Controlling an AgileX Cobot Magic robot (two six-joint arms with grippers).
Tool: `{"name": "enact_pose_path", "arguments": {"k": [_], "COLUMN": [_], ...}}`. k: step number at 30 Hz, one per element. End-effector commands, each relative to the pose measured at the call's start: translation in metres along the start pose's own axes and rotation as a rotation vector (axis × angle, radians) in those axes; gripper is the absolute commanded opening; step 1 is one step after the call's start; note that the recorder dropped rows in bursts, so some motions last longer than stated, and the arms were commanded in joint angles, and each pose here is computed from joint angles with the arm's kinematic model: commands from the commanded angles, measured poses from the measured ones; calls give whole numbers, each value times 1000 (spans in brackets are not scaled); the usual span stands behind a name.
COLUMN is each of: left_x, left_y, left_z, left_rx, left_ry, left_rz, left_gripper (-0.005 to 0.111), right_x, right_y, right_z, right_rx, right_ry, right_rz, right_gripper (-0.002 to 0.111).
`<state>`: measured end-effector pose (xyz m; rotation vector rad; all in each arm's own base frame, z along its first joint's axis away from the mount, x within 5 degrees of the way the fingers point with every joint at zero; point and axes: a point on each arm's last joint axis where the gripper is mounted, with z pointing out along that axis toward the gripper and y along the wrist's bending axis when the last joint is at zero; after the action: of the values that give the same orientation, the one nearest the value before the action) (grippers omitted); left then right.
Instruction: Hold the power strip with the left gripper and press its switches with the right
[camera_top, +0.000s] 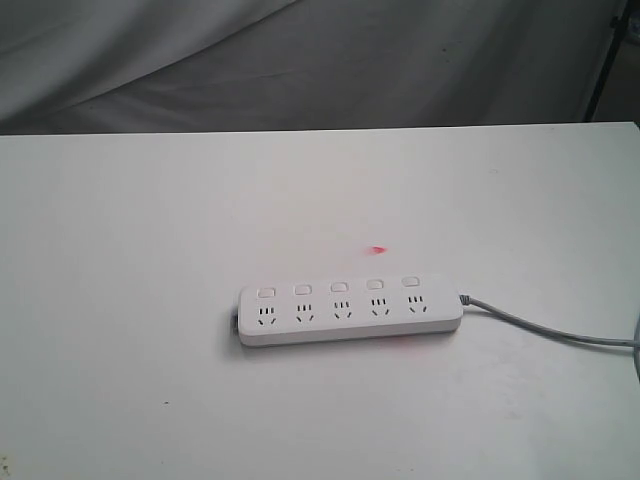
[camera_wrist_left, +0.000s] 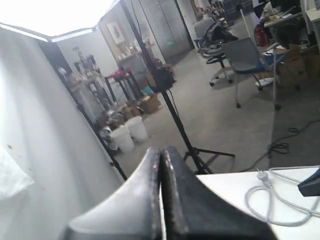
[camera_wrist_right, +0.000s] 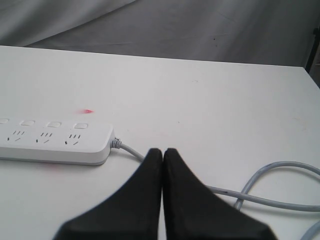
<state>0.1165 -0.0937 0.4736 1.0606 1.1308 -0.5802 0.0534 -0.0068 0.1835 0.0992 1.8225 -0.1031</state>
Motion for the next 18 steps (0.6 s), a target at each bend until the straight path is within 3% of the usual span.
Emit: {"name": "enact_pose_path", "arguments": {"k": [1, 9, 18], "left_x": [-35, -65, -76], "left_y": [-33, -84, -117], "left_z": [-34, -69, -82], "left_rx": [-69, -179, -268], "left_ry": [-80, -139, -146], "left_rz": [124, 307, 424], "left_gripper": [0, 0, 0], "right_x": [1, 1, 1], "right_y": [0, 0, 0], "right_z": [0, 0, 0], "right_rx": [4, 4, 4], "right_ry": [-3, -3, -3], "right_rz": [-8, -8, -8], "right_gripper": [0, 0, 0]}}
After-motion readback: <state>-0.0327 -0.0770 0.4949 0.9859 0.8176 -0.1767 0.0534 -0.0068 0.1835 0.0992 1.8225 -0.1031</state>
